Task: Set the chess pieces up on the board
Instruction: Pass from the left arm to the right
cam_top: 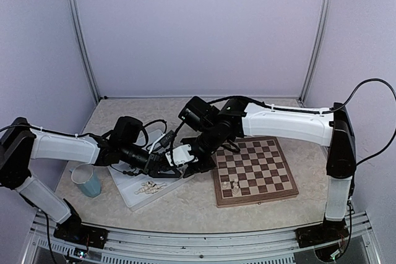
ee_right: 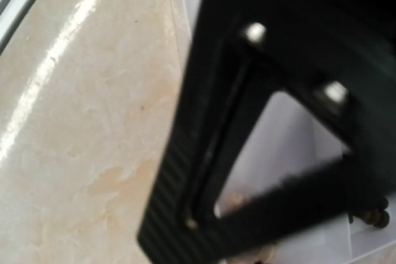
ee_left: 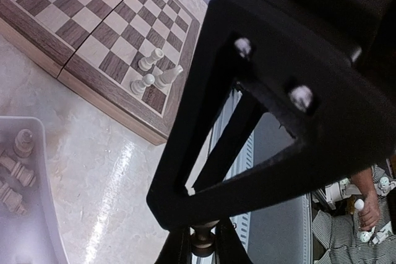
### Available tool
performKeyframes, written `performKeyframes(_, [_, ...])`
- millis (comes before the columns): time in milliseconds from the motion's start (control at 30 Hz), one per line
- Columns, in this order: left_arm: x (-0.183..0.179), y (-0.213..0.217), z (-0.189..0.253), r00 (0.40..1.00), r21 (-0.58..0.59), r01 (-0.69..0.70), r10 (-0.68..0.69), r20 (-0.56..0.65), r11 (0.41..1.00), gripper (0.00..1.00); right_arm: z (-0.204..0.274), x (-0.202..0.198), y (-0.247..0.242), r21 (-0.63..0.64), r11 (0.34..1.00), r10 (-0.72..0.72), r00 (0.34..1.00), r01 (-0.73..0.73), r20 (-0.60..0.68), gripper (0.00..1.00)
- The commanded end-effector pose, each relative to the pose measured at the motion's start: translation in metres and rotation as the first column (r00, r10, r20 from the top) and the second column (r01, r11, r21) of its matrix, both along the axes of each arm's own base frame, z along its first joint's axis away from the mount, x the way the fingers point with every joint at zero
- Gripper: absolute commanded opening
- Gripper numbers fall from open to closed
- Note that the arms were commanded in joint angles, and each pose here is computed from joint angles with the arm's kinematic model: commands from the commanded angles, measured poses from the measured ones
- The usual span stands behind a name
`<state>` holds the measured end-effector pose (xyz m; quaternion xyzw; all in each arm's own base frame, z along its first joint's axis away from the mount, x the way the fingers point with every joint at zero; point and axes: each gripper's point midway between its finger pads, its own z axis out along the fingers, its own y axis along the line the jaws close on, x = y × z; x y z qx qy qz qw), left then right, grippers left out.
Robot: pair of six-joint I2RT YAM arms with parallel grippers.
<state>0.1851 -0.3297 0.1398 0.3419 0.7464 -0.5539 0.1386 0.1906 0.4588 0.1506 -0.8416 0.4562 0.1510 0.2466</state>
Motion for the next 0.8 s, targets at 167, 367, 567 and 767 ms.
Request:
performKeyframes(167, [0.004, -0.005, 0.011, 1.000, -0.038, 0.017, -0.018, -0.015, 0.999, 0.06, -0.007, -0.004, 0.007, -0.028, 1.000, -0.005, 0.998, 0.006, 0.056, 0.28])
performKeyframes(367, [0.007, -0.006, 0.008, 0.999, -0.027, 0.006, -0.007, -0.031, 1.000, 0.08, -0.009, -0.003, 0.009, -0.016, 1.000, -0.025, 0.998, 0.026, 0.065, 0.11])
performKeyframes(567, [0.014, -0.002, 0.008, 0.999, -0.005, -0.038, 0.038, 0.008, 0.999, 0.26, -0.001, 0.006, 0.001, 0.036, 0.997, -0.067, 0.997, 0.068, -0.033, 0.08])
performKeyframes(767, [0.027, 0.009, 0.019, 0.984, -0.002, -0.127, 0.126, 0.123, 0.992, 0.36, 0.021, 0.023, -0.024, 0.127, 0.978, -0.131, 0.963, 0.164, -0.234, 0.08])
